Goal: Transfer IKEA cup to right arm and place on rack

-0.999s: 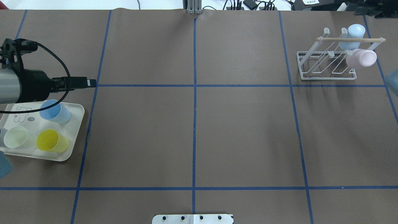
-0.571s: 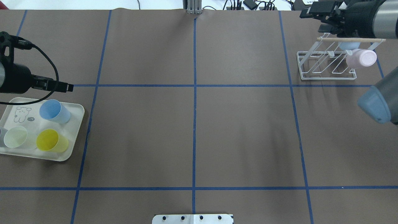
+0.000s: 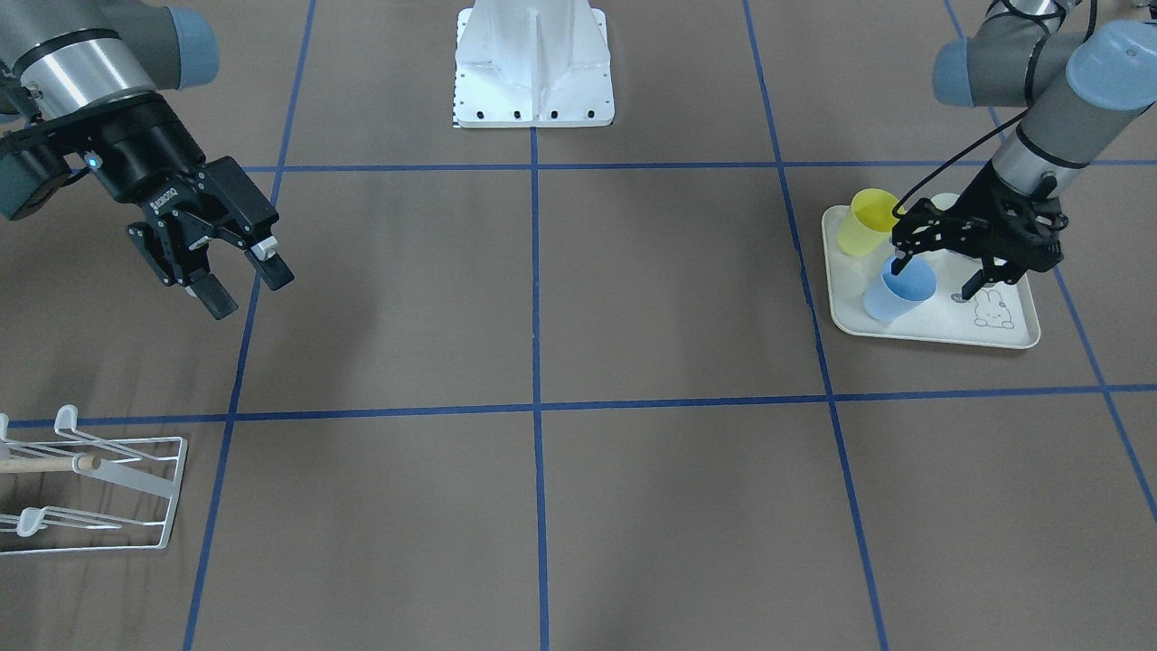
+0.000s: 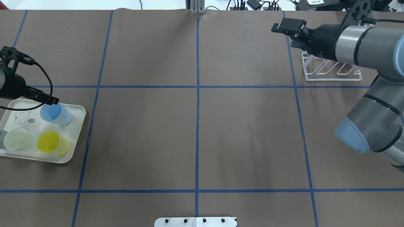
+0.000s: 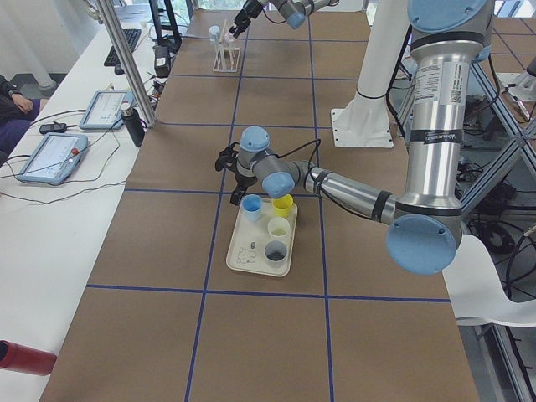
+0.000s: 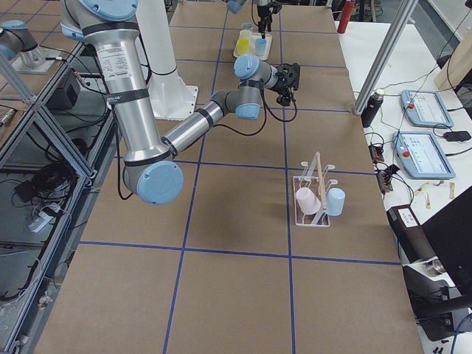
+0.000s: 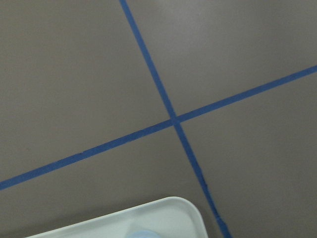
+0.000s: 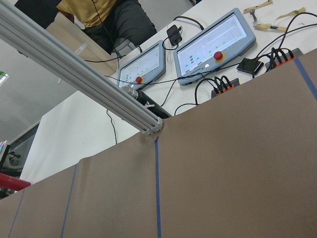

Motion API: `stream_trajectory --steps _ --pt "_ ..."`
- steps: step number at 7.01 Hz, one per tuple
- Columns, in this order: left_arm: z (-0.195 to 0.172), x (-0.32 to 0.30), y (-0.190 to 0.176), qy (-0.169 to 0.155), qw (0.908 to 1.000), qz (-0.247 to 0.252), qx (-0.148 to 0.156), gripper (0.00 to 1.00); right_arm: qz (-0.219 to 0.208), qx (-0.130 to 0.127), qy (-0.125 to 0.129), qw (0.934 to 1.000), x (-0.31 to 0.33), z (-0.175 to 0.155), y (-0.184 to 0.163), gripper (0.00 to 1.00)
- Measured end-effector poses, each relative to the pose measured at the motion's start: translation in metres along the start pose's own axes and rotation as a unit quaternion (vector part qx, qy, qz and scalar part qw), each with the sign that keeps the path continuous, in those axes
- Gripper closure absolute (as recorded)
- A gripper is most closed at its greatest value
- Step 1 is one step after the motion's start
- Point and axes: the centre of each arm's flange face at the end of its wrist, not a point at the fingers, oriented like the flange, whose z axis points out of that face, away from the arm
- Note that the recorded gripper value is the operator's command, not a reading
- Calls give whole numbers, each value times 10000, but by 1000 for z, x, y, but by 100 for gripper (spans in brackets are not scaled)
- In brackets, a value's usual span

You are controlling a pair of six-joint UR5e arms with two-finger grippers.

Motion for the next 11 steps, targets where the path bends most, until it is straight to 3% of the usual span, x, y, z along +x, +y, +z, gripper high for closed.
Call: stream_trajectory --steps 4,8,11 --pt "26 -34 12 -141 9994 199 -263 5 5 -60 -41 10000 -5 5 13 0" --pt "27 -29 13 -29 9993 192 -326 4 2 -81 -51 10000 -6 6 15 0" --pt "32 -29 15 -10 9990 156 -409 36 2 -82 -52 10000 -6 6 15 0"
